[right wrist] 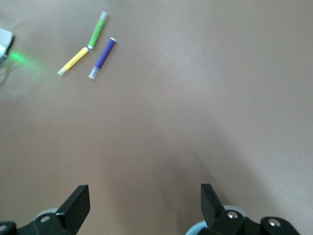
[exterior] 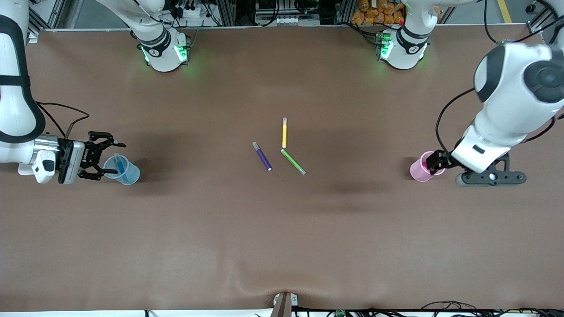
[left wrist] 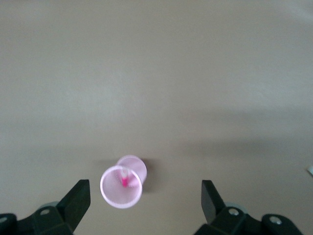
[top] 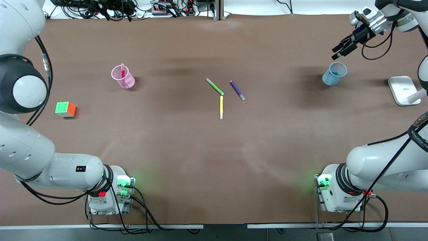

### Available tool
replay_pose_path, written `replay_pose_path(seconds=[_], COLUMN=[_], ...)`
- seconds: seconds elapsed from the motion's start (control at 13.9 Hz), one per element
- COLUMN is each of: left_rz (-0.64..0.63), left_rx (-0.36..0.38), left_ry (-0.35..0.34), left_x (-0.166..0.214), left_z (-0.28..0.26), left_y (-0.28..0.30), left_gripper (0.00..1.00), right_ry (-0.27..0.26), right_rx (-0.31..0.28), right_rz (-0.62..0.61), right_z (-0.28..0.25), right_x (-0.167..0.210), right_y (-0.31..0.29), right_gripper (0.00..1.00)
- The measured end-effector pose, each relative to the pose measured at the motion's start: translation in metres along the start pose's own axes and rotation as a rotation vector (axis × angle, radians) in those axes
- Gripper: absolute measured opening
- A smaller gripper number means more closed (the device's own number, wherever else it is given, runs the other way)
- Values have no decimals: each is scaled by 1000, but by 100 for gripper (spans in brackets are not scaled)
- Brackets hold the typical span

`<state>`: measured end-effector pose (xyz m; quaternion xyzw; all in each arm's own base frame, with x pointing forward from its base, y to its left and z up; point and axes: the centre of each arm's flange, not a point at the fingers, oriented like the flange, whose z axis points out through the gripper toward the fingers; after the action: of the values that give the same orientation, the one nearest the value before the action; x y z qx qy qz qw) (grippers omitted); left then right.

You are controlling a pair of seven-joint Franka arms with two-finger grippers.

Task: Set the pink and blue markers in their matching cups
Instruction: 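Open both grippers to release the markers and lift away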

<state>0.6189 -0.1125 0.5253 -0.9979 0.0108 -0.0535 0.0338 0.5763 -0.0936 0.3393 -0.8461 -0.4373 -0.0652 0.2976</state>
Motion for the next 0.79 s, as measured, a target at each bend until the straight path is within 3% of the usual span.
replay_pose_path(seconds=[0.36,0.79], left_rz=[1,16], left_rx=[-9,-21], left_ry=[-32,10], left_x=[-8,-24], left_z=[-70,-119], left_y=[4,-22], left_gripper=[100,100], right_ry=[-94,-155], right_rx=[-81,-178], right_rz=[146,279], right_z=[-20,-36], right_x=[44,77], right_y=[-34,-68], right_gripper=[100,100])
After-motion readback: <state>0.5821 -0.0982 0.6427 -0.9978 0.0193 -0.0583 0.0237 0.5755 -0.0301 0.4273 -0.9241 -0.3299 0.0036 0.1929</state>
